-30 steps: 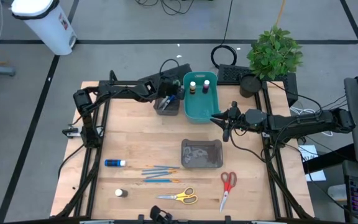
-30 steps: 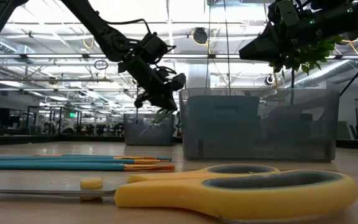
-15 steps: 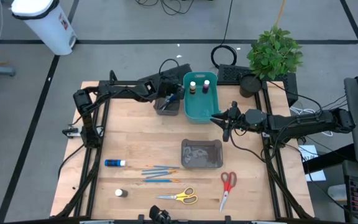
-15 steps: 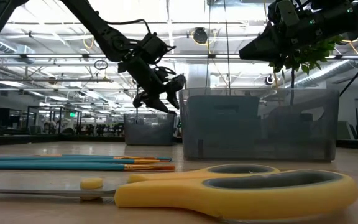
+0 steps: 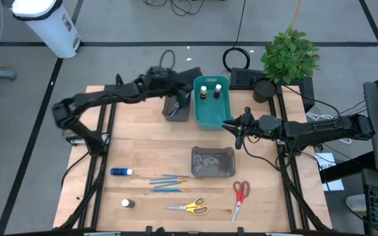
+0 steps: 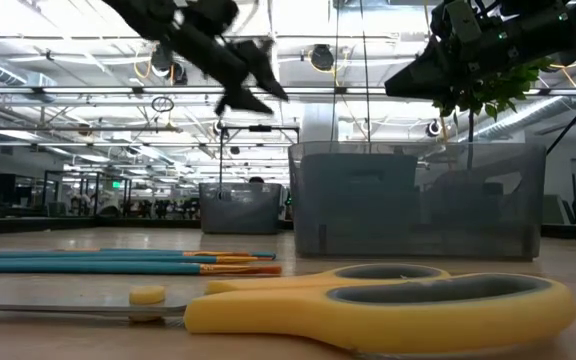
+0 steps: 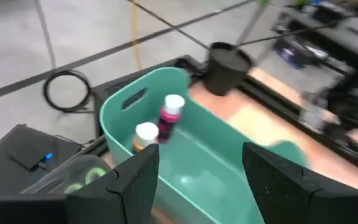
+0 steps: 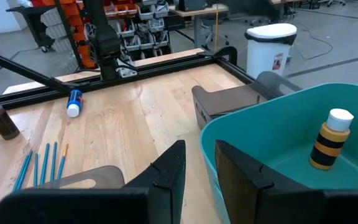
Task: Pick & Place Paint Supplies
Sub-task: Put the blue paint bottle into the green bin
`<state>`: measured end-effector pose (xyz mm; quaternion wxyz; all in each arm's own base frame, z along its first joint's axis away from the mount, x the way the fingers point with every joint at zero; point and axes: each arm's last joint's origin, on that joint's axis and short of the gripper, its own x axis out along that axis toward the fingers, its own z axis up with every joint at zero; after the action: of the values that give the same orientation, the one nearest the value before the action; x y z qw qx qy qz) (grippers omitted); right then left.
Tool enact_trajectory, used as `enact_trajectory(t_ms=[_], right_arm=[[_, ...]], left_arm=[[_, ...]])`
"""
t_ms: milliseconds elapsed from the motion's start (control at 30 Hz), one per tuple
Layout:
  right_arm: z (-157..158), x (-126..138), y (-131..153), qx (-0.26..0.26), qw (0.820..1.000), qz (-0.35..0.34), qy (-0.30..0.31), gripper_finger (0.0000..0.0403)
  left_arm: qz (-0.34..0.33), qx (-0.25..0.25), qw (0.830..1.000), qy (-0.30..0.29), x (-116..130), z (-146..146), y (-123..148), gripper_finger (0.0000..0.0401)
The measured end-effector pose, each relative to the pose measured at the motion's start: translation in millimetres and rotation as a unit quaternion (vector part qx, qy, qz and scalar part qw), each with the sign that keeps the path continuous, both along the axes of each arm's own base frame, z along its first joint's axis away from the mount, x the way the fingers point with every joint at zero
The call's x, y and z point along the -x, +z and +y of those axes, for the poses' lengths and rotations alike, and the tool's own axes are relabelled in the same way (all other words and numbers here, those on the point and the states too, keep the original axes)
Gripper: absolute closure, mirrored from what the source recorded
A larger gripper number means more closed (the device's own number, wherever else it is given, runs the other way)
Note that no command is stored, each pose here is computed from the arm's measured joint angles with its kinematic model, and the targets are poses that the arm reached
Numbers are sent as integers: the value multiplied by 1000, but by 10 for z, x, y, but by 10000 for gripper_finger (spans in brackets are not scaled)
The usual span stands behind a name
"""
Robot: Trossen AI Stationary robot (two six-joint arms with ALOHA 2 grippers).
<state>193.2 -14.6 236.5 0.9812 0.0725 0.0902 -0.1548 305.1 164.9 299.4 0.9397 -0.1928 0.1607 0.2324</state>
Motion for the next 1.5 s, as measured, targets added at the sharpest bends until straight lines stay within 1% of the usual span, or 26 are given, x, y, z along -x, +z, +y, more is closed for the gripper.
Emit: enact_trajectory(t_ms=[67, 133, 233, 333, 400, 467, 600, 667, 767, 833, 900, 1000, 1033, 1100, 1167, 1200, 1333, 1400, 1500], right_arm=[[0, 1, -3, 0, 1000, 2, 0, 326], [0, 0, -3, 0, 1000, 1, 0, 326], [0, 0, -3, 0, 1000, 1, 0, 326], [0, 0, -2, 0, 1000, 1, 0, 326], [0, 0, -2, 0, 1000, 1, 0, 326], [0, -1, 0, 0, 1000, 0, 0, 326], [0, -2, 5, 0, 1000, -3, 0, 326], [0, -2, 5, 0, 1000, -3, 0, 326], [0, -2, 5, -4, 1000, -4, -1, 326], [0, -2, 5, -6, 1000, -5, -1, 326], [0, -2, 5, -6, 1000, -5, -1, 326], [0, -2, 5, -3, 1000, -4, 0, 326], [0, -2, 5, -1, 1000, -3, 0, 326], [0, -1, 3, -1, 1000, -2, 0, 326], [0, -1, 3, 0, 1000, -2, 1, 326], [0, -1, 3, 0, 1000, -2, 1, 326], [0, -1, 3, 0, 1000, -3, 1, 326], [0, -2, 4, 0, 1000, -3, 1, 326], [1, -2, 4, 0, 1000, -3, 1, 326]], left_arm=[[6, 6, 1000, -18, 185, -121, 185, 162], [30, 13, 999, -33, 392, -267, 323, 162], [88, 27, 994, -59, 687, -529, 425, 162], [173, 61, 979, -93, 970, -796, 411, 162], [241, 96, 959, -111, 1136, -969, 356, 162], [307, 135, 934, -125, 1256, -1133, 292, 162], [399, 196, 887, -126, 1366, -1408, 108, 162], [439, 212, 864, -122, 1412, -1524, -16, 162], [512, 240, 819, -99, 1538, -1678, -210, 162], [549, 250, 794, -75, 1611, -1764, -362, 162], [571, 257, 777, -66, 1686, -1839, -509, 162], [603, 261, 748, -89, 1769, -1952, -723, 162], [609, 263, 742, -96, 1766, -1990, -737, 163], [597, 258, 750, -122, 1734, -2069, -719, 169], [613, 247, 740, -128, 1754, -2120, -736, 176], [617, 242, 738, -128, 1756, -2144, -747, 180], [601, 234, 751, -138, 1711, -2243, -777, 197], [577, 236, 766, -155, 1647, -2302, -797, 205], [557, 229, 780, -173, 1552, -2387, -844, 213]])
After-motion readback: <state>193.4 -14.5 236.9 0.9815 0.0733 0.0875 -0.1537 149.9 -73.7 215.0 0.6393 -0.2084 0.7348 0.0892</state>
